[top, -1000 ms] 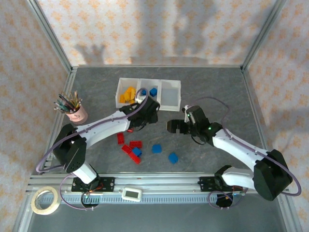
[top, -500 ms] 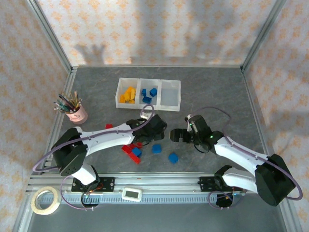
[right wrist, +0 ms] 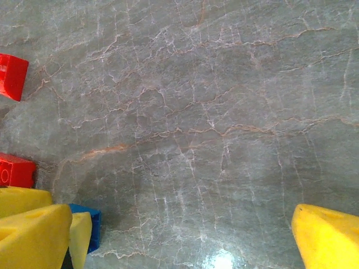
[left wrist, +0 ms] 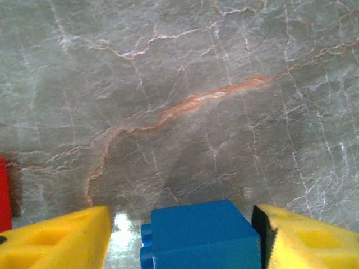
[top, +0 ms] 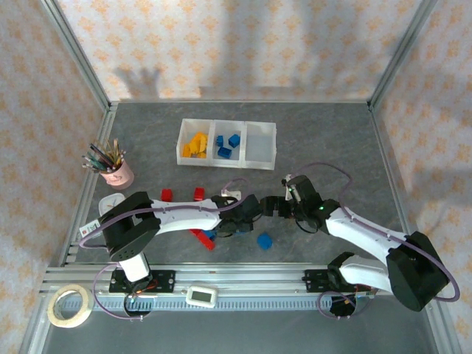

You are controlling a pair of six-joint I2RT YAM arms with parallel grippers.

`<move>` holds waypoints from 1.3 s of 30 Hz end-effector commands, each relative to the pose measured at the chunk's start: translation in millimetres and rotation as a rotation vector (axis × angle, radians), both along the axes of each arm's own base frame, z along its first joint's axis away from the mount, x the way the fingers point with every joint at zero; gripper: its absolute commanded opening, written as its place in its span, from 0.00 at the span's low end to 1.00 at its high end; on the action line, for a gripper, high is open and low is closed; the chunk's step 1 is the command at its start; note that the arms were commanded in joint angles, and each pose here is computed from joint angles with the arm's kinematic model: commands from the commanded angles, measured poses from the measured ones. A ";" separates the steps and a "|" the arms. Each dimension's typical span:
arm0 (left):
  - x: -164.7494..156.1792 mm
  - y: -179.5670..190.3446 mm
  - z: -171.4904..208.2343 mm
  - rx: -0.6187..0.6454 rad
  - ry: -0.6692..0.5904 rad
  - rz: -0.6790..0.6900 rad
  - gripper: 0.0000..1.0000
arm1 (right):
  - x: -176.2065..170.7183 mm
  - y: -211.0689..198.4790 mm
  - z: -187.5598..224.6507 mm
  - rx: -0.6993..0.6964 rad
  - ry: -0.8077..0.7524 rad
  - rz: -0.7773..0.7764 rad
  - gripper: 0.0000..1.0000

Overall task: Sort the legos into containers by color
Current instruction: Pick up the lego from the middle-left of the table, then place the lego in the container.

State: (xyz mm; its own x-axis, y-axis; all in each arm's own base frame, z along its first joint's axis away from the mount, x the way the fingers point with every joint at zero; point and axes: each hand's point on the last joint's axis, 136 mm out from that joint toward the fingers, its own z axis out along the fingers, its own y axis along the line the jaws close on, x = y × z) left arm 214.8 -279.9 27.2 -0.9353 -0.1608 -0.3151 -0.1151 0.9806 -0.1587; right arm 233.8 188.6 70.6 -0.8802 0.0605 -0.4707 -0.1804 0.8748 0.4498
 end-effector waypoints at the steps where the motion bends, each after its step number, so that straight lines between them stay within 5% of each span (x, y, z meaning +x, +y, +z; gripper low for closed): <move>1: 0.1 -1.7 -8.1 0.006 0.000 0.010 0.64 | 6.4 -0.8 5.4 -0.011 -0.039 -0.012 1.00; 12: 3.6 -0.9 0.2 0.013 -0.024 0.001 0.49 | 9.4 1.4 11.3 -0.007 -0.053 -0.007 1.00; 21: 25.4 4.5 46.7 -0.003 -0.131 0.010 0.43 | 24.8 15.2 50.0 0.059 -0.120 0.001 1.00; 32: 133.4 51.9 126.1 0.062 -0.348 0.106 0.40 | 68.8 16.5 81.2 0.135 -0.151 -0.125 1.00; 39: 213.3 69.0 133.6 0.114 -0.398 0.159 0.39 | 87.8 14.9 89.3 0.139 -0.165 -0.175 1.00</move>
State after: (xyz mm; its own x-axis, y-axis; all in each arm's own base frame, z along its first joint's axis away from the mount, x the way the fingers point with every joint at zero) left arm 406.3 -222.4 173.7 -0.6939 -0.3081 -0.6509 -0.2189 0.9513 -0.2169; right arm 307.1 203.1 143.3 -0.7970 0.2342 -0.5566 -0.1236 0.8389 0.5300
